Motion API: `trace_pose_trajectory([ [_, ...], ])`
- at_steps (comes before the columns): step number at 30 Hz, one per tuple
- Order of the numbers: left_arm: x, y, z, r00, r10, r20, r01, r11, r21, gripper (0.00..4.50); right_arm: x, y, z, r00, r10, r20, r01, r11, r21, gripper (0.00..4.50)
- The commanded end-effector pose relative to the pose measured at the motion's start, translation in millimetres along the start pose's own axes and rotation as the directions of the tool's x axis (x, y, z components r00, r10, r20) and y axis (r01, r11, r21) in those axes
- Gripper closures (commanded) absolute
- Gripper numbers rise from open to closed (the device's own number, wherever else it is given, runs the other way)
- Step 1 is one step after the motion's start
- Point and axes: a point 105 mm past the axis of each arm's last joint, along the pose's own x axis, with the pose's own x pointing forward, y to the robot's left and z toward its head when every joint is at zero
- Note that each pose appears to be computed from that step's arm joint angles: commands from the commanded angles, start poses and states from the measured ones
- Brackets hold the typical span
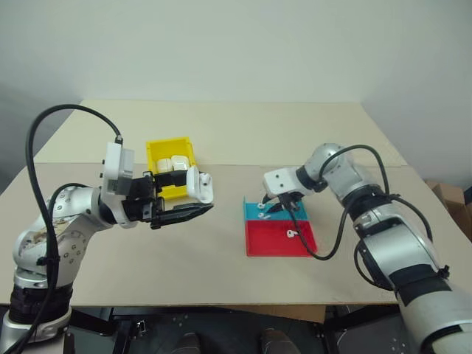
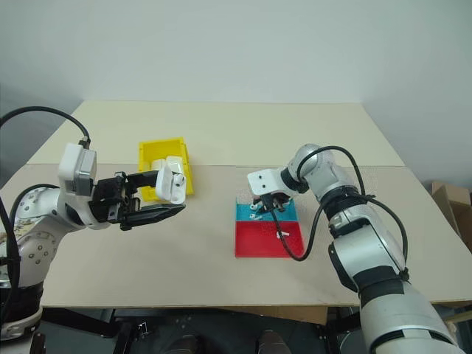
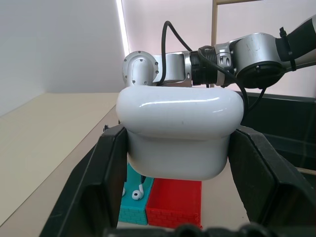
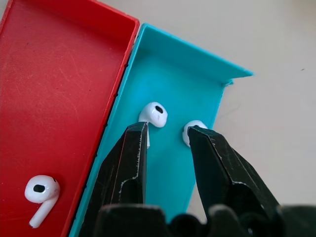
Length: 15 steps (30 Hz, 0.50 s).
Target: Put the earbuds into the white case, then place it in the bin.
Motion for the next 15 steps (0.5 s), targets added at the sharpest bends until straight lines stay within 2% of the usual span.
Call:
trace_pose_trajectory([
  [1, -0.4, -2.4, 9.6, 1.000, -0.015, 0.014, 0.014, 0.999, 0.042, 1.74, -2.3, -5.3, 5.9, 1.000, -0.007, -0.013, 0.006, 1.000, -0.019, 2.82],
  [15, -2.4, -5.0, 8.7, 1.000, -0.005, 0.000, 0.005, 0.999, 0.042, 1.74, 13.0, 1.5, 3.2, 0.999, 0.041, -0.034, -0.042, 0.999, -0.010, 2.82],
])
